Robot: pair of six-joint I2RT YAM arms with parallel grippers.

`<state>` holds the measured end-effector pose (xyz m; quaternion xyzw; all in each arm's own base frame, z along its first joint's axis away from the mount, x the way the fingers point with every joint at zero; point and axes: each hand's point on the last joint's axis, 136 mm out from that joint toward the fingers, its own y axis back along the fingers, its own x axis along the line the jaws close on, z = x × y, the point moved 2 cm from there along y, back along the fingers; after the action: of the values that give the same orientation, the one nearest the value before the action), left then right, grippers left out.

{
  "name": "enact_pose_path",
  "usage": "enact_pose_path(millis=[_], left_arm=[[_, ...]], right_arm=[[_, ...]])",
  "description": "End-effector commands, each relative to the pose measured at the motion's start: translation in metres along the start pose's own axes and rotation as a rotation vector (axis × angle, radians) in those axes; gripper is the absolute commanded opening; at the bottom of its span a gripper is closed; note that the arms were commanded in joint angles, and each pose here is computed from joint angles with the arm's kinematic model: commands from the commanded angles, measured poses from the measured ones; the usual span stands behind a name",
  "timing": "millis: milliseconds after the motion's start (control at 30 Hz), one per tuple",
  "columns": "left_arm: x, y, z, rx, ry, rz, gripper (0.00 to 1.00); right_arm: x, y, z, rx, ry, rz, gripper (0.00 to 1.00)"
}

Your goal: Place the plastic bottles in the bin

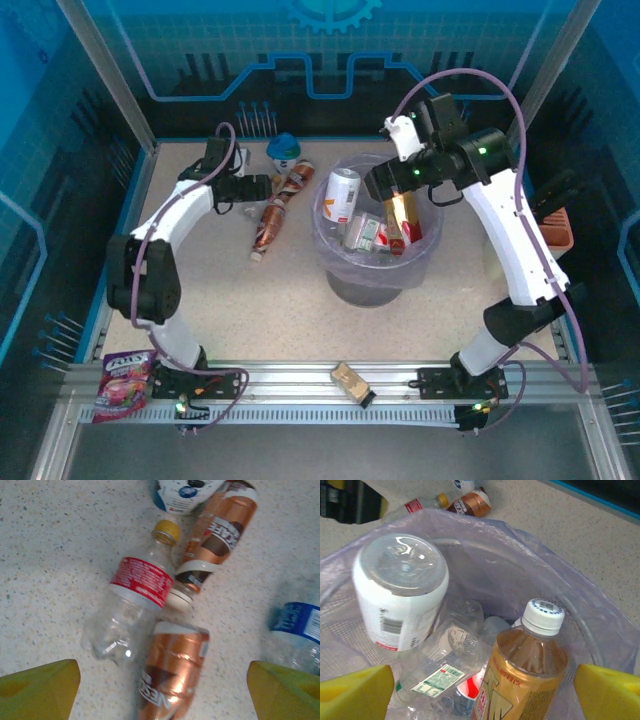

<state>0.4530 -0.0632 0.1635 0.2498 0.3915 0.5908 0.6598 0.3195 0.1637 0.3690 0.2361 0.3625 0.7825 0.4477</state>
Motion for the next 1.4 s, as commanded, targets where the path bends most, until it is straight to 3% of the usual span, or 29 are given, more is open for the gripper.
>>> enact_pose_path(millis=[0,200,400,633,800,1133,1367], left_arm=[[0.003,-0.016,0.012,0.003,-0.043,-0.023,0.85],[0.014,-0.053,0.010,0.060,-0.049,-0.007,0.84],[0.023,-0.077,-0.010,0.128,-0.052,0.008,0.81],[0.037,-0.093,-0.028,0.199,-0.029,0.063,0.72],[0.040,-0.094,-0.032,0.204,-0.027,0.075,0.58],[0.036,-0.079,-0.017,0.156,-0.027,0.074,0.44],[0.022,-0.023,0.015,0.071,-0.050,0.061,0.45]], right_arm=[[0.008,0.032,-0.004,-0.048,-0.018,0.030,0.93],[0.002,0.049,-0.010,-0.128,-0.108,0.074,0.92],[-0.011,0.048,-0.023,-0.109,-0.157,0.054,0.92],[-0.013,0.043,-0.026,-0.098,-0.163,0.055,0.92],[-0.014,0.040,-0.028,-0.090,-0.160,0.051,0.92],[-0.018,0.044,-0.031,-0.107,-0.178,0.048,0.92],[-0.017,0.051,-0.029,-0.167,-0.214,0.065,0.92]])
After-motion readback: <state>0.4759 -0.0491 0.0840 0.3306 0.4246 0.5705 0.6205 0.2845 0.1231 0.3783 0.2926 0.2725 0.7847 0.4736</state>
